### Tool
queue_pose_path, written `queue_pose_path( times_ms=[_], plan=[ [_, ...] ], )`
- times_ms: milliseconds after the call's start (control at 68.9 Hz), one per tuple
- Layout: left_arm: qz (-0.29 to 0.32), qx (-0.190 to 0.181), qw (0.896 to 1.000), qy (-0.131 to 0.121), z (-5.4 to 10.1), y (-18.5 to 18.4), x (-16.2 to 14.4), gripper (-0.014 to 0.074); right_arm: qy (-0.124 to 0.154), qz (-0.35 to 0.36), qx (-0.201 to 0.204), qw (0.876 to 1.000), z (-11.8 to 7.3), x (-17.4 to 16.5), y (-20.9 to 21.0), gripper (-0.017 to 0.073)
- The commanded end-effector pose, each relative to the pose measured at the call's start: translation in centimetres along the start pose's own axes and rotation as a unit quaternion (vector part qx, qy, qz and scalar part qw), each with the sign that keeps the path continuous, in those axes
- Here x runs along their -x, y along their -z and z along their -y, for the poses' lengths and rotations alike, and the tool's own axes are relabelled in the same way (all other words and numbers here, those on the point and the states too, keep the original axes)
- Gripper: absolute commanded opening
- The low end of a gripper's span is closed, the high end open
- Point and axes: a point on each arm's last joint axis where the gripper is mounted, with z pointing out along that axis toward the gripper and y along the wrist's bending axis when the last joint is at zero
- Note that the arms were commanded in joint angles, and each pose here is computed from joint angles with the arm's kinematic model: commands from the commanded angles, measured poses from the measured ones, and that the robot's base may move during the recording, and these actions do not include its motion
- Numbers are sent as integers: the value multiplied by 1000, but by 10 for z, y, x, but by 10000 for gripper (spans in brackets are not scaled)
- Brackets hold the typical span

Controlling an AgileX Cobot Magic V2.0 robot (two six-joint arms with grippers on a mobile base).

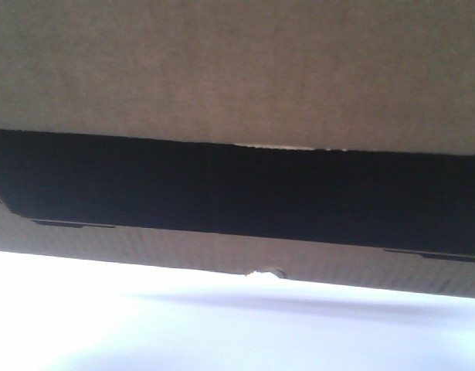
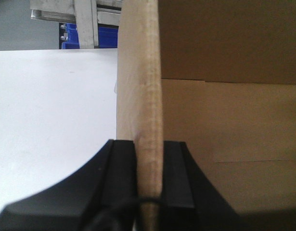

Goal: Grab box from left shelf to table start
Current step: 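Position the held box above the white table with both grippers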

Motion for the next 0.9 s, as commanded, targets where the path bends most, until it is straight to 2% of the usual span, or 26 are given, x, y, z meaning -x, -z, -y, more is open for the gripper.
queue_pose_path(
  times_ms=[0, 885],
  plan=[
    [107, -67, 991, 43, 11, 15, 26, -104, -5, 86, 18, 996, -4, 21, 7, 57],
    [98, -65, 992, 42, 12, 8, 26, -104, -5, 86, 18, 996, -4, 21, 7, 57]
  ],
)
